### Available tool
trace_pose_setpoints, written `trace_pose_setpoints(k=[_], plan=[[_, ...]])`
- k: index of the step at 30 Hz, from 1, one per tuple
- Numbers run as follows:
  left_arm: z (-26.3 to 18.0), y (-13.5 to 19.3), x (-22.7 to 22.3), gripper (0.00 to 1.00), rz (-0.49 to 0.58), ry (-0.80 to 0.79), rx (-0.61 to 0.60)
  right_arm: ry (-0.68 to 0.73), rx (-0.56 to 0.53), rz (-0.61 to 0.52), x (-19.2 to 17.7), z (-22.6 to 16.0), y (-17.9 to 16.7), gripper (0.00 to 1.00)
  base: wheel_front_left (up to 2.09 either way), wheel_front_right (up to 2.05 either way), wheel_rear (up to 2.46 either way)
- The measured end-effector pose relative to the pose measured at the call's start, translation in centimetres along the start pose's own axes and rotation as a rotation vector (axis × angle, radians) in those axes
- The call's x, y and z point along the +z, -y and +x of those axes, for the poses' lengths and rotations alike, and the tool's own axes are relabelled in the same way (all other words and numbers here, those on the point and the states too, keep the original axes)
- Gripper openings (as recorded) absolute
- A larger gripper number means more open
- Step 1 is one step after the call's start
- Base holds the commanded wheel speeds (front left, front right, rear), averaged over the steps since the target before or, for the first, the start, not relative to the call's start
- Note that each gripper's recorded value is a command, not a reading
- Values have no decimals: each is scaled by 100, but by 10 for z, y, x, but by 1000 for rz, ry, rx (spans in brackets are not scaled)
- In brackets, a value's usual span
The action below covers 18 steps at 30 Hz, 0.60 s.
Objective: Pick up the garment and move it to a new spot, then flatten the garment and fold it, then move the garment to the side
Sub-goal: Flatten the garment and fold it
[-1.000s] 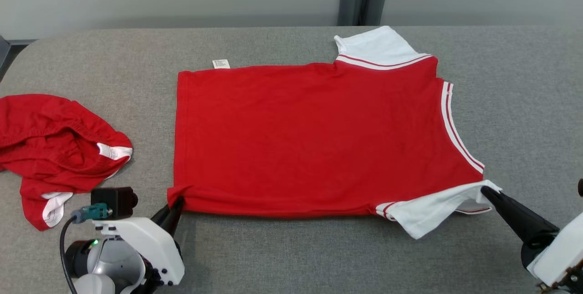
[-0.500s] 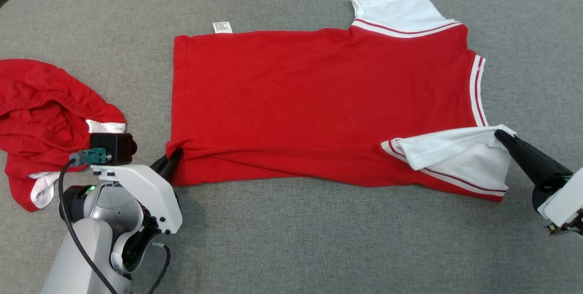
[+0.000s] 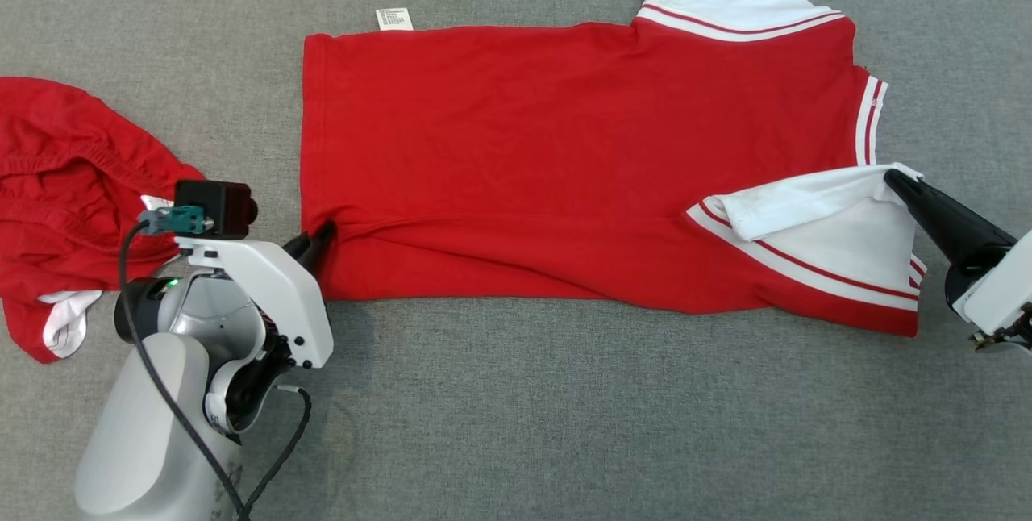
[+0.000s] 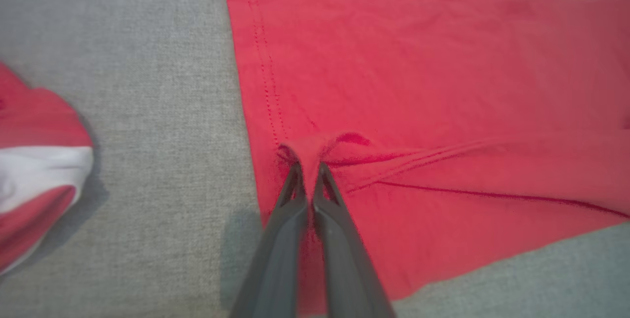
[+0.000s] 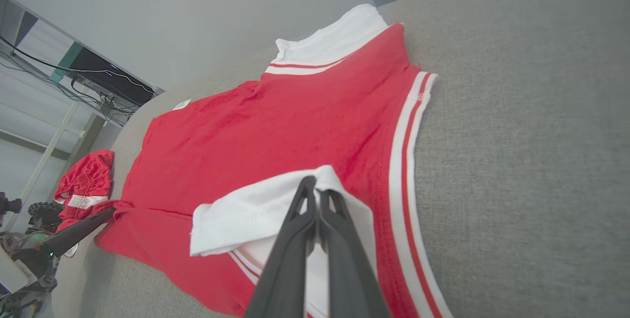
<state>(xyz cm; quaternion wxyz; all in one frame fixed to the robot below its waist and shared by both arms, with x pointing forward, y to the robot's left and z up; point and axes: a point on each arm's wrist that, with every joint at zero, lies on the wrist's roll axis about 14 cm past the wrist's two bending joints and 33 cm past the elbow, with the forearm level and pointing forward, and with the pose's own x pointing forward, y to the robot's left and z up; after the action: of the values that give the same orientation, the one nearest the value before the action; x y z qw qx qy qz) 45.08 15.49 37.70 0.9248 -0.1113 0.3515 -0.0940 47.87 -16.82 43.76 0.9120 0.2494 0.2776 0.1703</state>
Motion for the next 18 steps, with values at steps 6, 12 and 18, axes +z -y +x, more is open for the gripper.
trace_pose_setpoints(k=[6,12,18], plan=[[2,6,-12,0,24,-131,-27,-20,2,-6,-2,10,2,0,0,0,0],[1,15,5,0,48,-134,-54,-42,11,-23,-4,15,-1,0,0,0,0],[1,17,14,0,46,-151,-63,-63,-15,-52,-2,19,6,0,0,0,0]])
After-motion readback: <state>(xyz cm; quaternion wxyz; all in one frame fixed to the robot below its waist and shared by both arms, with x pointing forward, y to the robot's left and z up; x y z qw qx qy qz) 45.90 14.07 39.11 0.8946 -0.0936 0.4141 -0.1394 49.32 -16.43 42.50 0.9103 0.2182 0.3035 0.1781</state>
